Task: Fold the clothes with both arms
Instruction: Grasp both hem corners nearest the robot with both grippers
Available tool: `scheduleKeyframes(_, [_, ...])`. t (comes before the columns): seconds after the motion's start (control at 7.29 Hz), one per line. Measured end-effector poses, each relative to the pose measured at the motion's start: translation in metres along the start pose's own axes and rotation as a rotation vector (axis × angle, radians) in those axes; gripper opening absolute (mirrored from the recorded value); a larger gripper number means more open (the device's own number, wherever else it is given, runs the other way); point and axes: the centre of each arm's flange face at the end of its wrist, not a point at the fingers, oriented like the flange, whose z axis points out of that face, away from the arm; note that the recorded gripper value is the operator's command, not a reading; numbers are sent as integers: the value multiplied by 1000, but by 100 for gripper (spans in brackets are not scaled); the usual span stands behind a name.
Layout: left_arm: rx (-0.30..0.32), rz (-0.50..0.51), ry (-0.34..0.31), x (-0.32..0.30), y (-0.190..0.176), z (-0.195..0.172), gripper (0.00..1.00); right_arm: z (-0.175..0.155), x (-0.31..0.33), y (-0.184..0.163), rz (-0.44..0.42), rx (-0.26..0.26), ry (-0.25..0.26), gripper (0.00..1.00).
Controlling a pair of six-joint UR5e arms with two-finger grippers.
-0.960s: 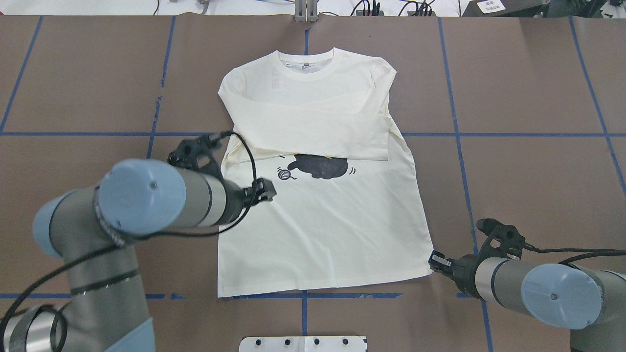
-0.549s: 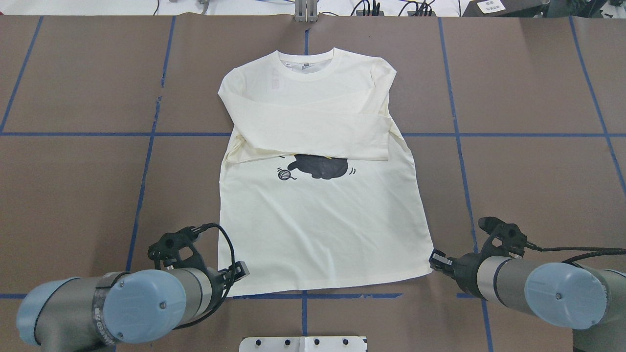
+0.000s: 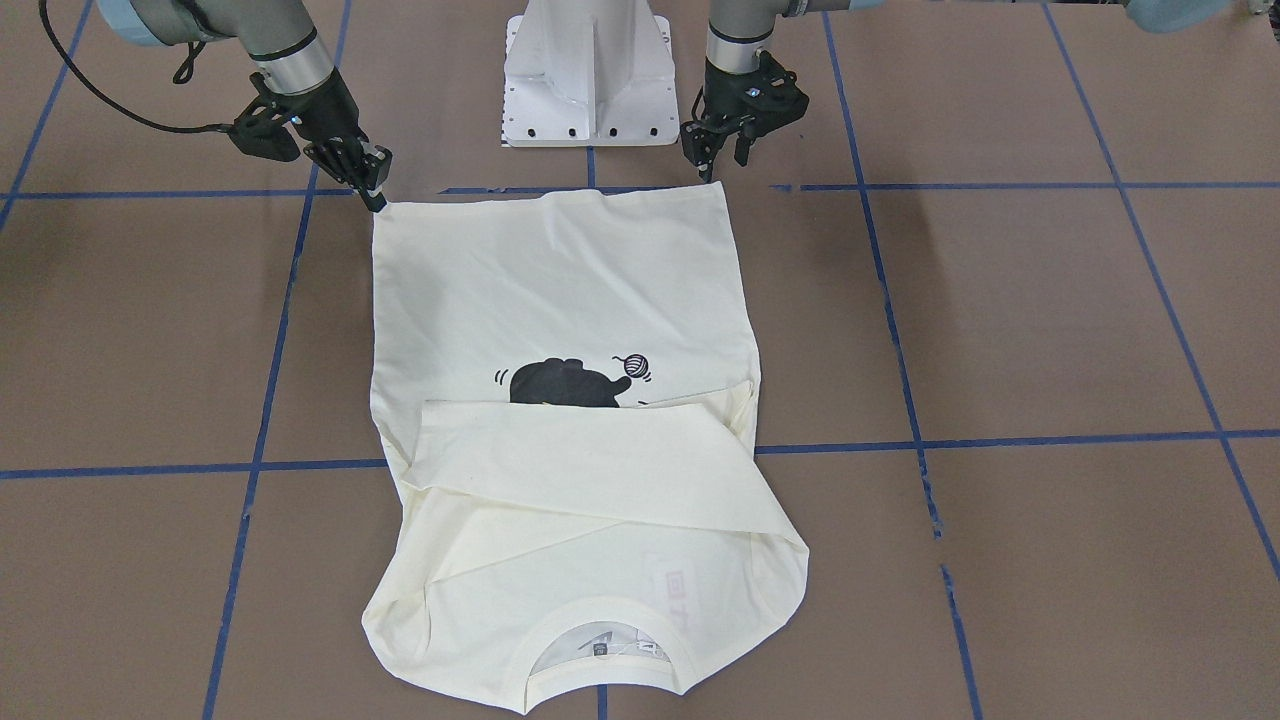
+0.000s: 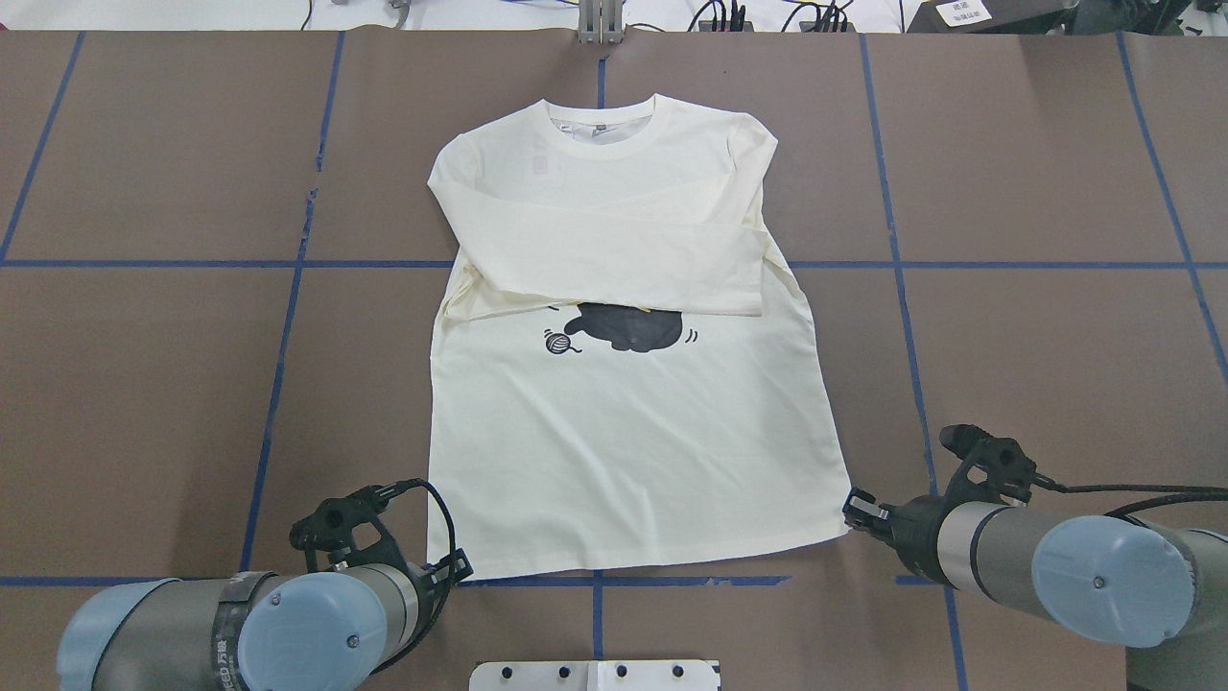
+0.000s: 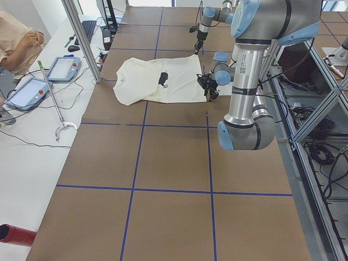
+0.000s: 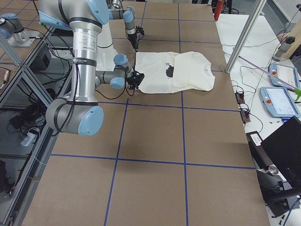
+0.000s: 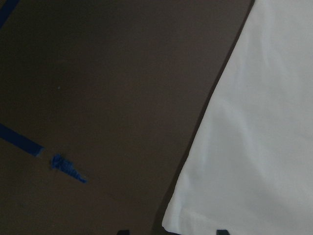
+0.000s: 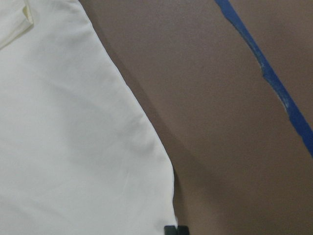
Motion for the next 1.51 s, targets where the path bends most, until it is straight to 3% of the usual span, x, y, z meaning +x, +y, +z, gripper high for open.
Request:
scheduleKeyframes(0.27, [4,8,-11,0,3,8,56,-2,-1,0,0,0,-3,0])
scheduleKeyframes(0.96, [6,11,-6,10,7,11,47,-2,-1,0,0,-1,-4,0])
scheduleKeyframes(1.1, [9,11,-10,10,7,14,41,-2,-1,0,0,-1,-4,0])
scheduleKeyframes(1.23, [11,11,-13,10,6,16,0,-2,-1,0,0,-1,-4,0])
scheduleKeyframes(1.51, [12,7,-12,11,4,15,0,-4,-2,1,0,-2,-7,0])
